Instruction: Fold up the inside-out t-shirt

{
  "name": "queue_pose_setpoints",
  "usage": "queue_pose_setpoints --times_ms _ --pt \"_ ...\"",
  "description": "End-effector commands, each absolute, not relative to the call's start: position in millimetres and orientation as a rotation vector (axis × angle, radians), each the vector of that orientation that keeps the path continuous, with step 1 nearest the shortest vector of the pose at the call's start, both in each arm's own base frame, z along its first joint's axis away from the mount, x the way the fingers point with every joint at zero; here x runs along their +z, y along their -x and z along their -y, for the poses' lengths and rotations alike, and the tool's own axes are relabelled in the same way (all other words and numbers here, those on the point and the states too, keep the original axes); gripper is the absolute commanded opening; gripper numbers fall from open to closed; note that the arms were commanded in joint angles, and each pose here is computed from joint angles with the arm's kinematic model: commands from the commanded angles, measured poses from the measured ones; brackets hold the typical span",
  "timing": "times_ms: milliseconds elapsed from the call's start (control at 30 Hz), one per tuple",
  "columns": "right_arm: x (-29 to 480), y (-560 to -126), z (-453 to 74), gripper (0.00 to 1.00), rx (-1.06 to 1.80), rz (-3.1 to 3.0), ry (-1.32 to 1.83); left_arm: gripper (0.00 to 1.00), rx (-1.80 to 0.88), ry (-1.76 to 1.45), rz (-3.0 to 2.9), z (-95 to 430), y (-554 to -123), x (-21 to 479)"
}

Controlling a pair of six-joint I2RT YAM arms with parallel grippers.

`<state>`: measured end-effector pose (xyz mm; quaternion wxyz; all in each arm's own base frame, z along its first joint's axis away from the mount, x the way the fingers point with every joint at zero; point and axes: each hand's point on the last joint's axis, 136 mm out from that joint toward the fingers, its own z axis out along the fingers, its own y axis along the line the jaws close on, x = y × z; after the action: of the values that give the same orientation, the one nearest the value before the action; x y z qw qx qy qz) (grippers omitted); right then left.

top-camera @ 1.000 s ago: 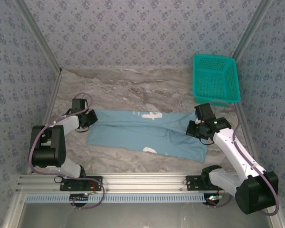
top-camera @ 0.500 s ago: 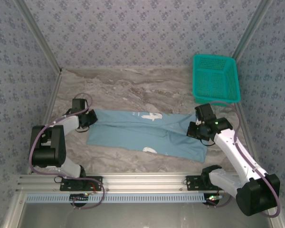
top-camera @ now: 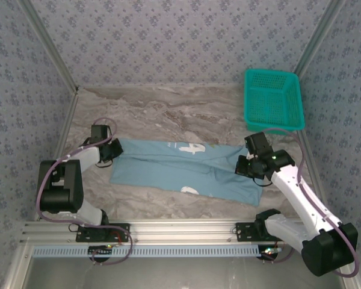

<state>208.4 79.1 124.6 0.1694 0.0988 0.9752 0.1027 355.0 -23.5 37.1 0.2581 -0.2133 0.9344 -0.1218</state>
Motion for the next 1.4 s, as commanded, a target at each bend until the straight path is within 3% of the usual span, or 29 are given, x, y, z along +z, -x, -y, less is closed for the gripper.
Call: queue_pose_setpoints --times_ms 0,167,367,500,600,867,1000,1167,1367 --pt "107 -191 -72 0.04 0.234 -2.847 -0.325 0.00 -0.306 0.562 -2.517 18 -354 45" --pt "95 -186 -67 0.14 0.166 -2.892 -0.375 0.00 -0.298 0.566 -2.531 18 -352 40" --pt "101 -196 -61 0.40 0.111 -2.845 -0.378 0.05 -0.308 0.575 -2.539 19 -345 37" --pt "115 -231 -93 0.49 0.324 -2.727 -0.257 0.17 -0.315 0.583 -2.532 19 -343 39" --pt "107 -257 -111 0.56 0.348 -2.720 -0.148 0.36 -0.247 0.608 -2.518 10 -341 41" --pt "64 -300 -134 0.61 0.373 -2.796 -0.034 0.63 -0.219 0.648 -2.421 1 -339 66" --pt "45 -310 -143 0.57 0.434 -2.825 -0.021 0.68 -0.238 0.637 -2.396 2 -341 75" --pt "38 -304 -146 0.31 0.440 -2.846 0.007 0.69 -0.264 0.635 -2.398 5 -342 79" --pt "45 -285 -144 0.12 0.435 -2.862 0.040 0.69 -0.273 0.627 -2.395 7 -342 81"
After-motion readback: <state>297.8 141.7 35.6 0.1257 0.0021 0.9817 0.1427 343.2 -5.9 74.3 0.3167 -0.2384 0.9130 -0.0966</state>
